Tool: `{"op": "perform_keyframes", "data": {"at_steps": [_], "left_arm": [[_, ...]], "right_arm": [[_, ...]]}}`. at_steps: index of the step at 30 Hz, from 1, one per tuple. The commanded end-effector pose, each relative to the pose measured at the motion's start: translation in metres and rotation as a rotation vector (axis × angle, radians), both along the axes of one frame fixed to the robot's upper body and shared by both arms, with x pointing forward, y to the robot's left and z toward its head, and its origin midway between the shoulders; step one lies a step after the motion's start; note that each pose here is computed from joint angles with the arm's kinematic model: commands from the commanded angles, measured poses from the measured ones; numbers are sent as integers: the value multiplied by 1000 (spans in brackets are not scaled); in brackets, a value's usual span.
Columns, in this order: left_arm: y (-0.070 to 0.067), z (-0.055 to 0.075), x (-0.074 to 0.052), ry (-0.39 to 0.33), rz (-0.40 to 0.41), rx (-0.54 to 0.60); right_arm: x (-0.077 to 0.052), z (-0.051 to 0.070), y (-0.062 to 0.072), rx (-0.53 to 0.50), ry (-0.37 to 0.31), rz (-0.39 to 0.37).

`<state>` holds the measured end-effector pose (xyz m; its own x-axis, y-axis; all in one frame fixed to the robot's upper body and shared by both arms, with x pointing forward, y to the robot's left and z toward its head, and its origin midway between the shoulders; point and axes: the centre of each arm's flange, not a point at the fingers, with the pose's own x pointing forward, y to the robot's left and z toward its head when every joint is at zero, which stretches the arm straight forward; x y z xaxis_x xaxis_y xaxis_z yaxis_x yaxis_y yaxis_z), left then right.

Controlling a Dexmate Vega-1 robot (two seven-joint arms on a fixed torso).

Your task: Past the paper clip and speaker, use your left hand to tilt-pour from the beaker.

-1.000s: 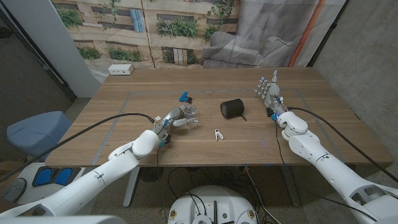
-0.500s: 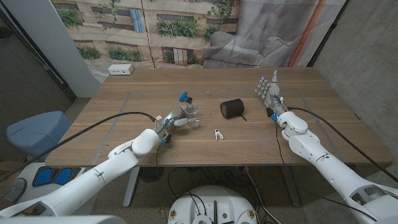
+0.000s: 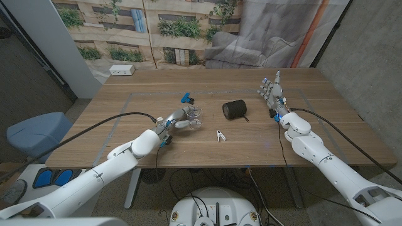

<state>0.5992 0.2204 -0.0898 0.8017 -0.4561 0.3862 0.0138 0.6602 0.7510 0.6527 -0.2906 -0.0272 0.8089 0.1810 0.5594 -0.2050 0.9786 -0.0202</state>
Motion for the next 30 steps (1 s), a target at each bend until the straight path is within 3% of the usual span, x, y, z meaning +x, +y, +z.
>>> {"op": "perform_keyframes", "data": {"at_steps": [1,22,30], "left_arm": [[9,1,0,3,-11,11],[22,12,4,13,-62,57],[23,18,8,39,-118,106]], "right_arm": [[0,0,0,0,0,0],[0,0,0,0,0,0],[0,0,0,0,0,0]]}}
